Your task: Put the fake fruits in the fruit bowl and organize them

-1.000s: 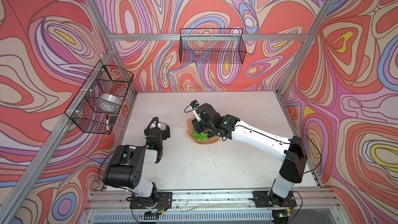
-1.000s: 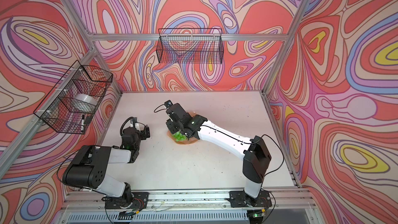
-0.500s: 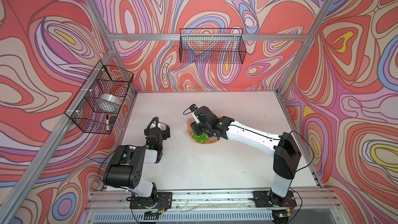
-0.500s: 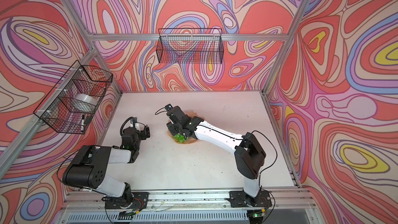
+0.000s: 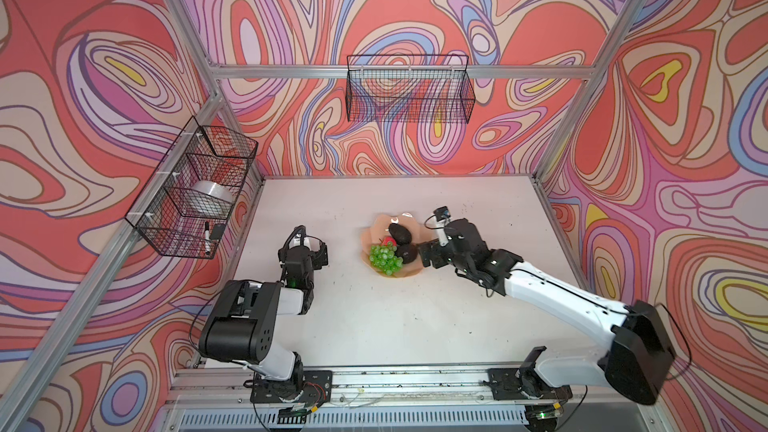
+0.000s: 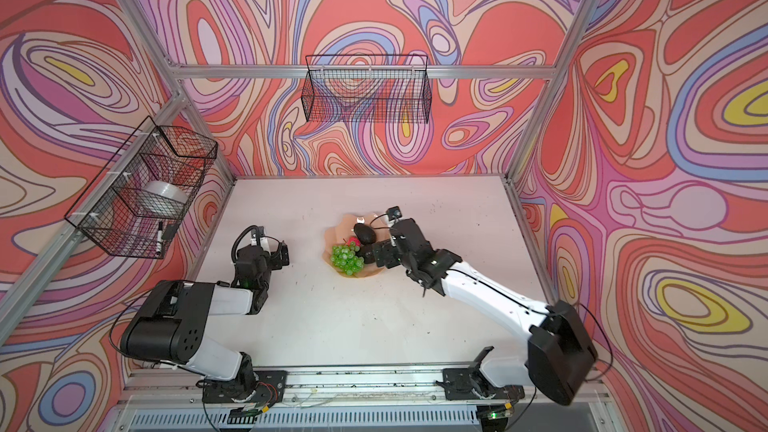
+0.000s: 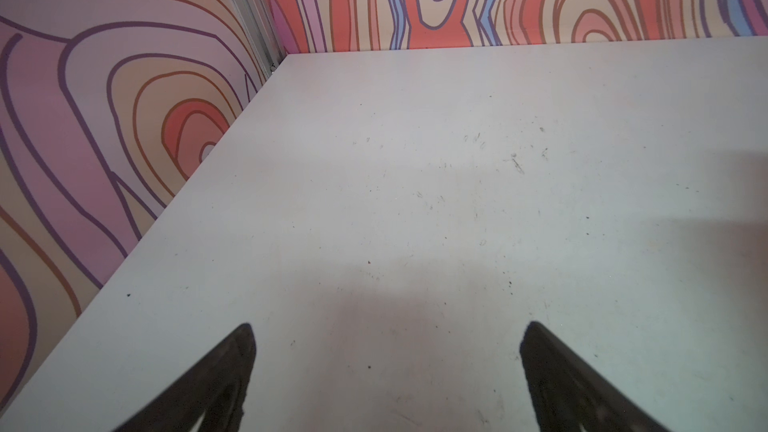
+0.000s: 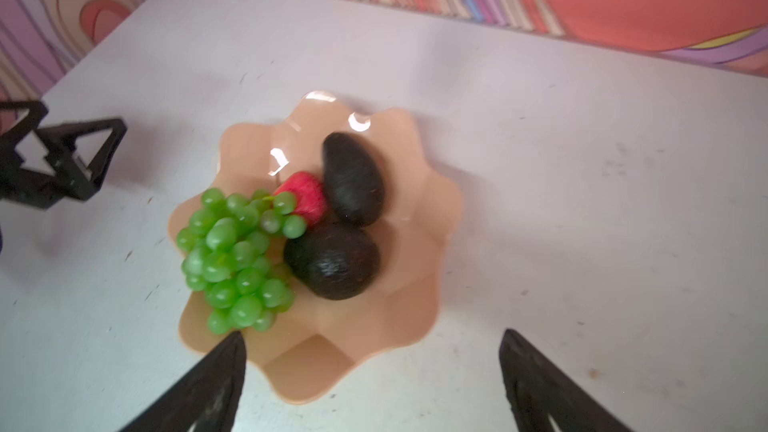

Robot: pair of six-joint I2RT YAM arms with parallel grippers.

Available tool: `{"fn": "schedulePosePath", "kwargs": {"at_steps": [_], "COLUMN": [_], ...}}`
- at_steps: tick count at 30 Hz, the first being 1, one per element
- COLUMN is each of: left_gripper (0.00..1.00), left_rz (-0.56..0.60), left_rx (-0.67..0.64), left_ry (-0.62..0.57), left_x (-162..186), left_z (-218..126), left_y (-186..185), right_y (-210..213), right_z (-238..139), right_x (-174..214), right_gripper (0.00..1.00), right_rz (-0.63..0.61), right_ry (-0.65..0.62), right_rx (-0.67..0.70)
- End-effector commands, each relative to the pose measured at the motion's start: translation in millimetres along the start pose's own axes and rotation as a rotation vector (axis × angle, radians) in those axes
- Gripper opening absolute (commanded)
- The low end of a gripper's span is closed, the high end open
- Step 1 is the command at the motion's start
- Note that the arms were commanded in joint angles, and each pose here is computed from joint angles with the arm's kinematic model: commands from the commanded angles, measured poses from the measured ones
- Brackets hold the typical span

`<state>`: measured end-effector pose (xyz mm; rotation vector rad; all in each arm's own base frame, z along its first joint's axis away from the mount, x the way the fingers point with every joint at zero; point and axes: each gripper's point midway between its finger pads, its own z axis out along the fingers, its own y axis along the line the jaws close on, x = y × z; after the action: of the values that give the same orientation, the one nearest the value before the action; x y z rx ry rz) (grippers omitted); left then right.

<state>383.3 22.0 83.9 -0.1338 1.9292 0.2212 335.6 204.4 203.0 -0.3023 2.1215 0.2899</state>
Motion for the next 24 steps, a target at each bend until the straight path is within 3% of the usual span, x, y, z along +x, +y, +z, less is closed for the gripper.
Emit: {"fn": "schedulePosePath", "kwargs": {"at_steps": [1, 5, 9, 14, 22, 24], "left_gripper": [1.0, 1.0, 1.0, 1.0, 1.0, 1.0], "left_rz": [-0.017, -0.017, -0.019, -0.018, -0.017, -0.017], "left_rx": [-0.007, -0.006, -0.005, -0.005, -0.005, -0.005], "left_ry": [-0.027, -0.026, -0.026, -0.027, -0.026, -0.027], "left_x": [-10, -10, -10, -10, -10, -10], "left_z": [3, 3, 2, 2, 3, 3], "left_y": [2, 2, 1, 1, 1, 1], "right_y": [-55, -131, -178, -222, -231, -232], "right_z": [-14, -23, -35, -29, 16, 37], "right_x": [-14, 7, 21, 43, 48, 62], "right_gripper": [0.98, 0.98, 0.98, 0.99, 0.98, 0.98], "right_rz": [0.032, 0.13, 0.165, 0.172, 0.087, 0.088], "right_ry": [-0.151, -0.217, -0.328, -0.349, -0.445, -0.394], "right_rx": [0.157, 0.343, 0.476, 0.598, 0.531, 0.488]}}
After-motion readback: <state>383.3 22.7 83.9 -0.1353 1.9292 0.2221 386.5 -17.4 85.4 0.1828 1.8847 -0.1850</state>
